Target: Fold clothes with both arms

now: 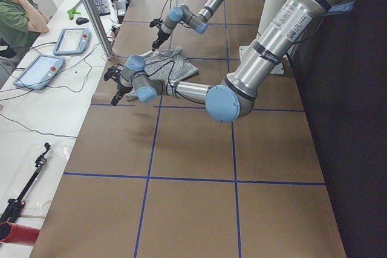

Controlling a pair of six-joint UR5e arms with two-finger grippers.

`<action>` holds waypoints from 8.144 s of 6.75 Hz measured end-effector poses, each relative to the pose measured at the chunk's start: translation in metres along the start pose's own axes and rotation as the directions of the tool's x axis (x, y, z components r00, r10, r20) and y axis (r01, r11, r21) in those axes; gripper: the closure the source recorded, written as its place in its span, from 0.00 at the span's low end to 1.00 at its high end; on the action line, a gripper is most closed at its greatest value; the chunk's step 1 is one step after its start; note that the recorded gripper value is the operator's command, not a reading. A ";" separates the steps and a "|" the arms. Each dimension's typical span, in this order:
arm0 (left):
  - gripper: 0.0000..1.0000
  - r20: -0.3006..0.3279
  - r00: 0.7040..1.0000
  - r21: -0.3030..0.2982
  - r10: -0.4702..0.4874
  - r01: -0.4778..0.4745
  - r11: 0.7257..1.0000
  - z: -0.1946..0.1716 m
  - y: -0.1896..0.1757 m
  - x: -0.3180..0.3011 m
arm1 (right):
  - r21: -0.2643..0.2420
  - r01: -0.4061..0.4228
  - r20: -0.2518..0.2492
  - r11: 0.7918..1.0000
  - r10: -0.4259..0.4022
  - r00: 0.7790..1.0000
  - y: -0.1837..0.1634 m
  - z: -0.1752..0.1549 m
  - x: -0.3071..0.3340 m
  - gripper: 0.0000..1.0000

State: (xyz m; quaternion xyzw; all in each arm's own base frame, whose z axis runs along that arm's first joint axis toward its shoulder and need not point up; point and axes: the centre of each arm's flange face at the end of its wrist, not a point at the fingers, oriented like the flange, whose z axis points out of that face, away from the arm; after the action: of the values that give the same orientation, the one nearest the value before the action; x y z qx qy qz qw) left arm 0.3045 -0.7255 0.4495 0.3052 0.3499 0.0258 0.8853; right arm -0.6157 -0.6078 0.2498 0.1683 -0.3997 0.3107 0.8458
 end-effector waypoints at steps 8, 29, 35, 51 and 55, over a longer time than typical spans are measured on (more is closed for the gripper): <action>0.00 -0.002 1.000 0.003 0.000 0.000 1.000 -0.002 0.001 0.000 | -0.001 -0.002 0.065 1.000 0.002 0.998 0.002 -0.012 -0.005 1.00; 0.00 -0.062 0.998 0.018 -0.004 0.005 1.000 -0.020 0.007 0.022 | -0.004 0.737 -0.017 0.676 -0.737 0.676 0.178 -0.168 0.131 0.59; 0.00 -0.066 0.998 0.012 -0.022 0.023 1.000 -0.018 0.010 0.025 | -0.040 0.820 -0.003 0.571 -0.821 0.572 0.212 -0.167 0.143 0.60; 0.00 -0.071 0.997 -0.001 -0.025 0.025 1.000 -0.014 0.020 0.030 | -0.052 0.691 -0.055 0.721 -0.693 0.719 0.163 -0.174 0.221 0.55; 0.00 -0.074 0.997 0.004 -0.029 0.029 1.000 -0.016 0.018 0.032 | -0.067 0.516 0.033 0.854 -0.515 0.857 0.100 -0.195 0.152 0.01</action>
State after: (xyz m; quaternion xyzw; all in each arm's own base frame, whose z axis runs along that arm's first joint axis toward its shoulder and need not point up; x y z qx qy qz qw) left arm 0.3215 -0.6941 0.4314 0.3010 0.3870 0.0235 0.8713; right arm -0.4963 -0.3690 0.2506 0.2402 -0.3573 0.0571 0.9007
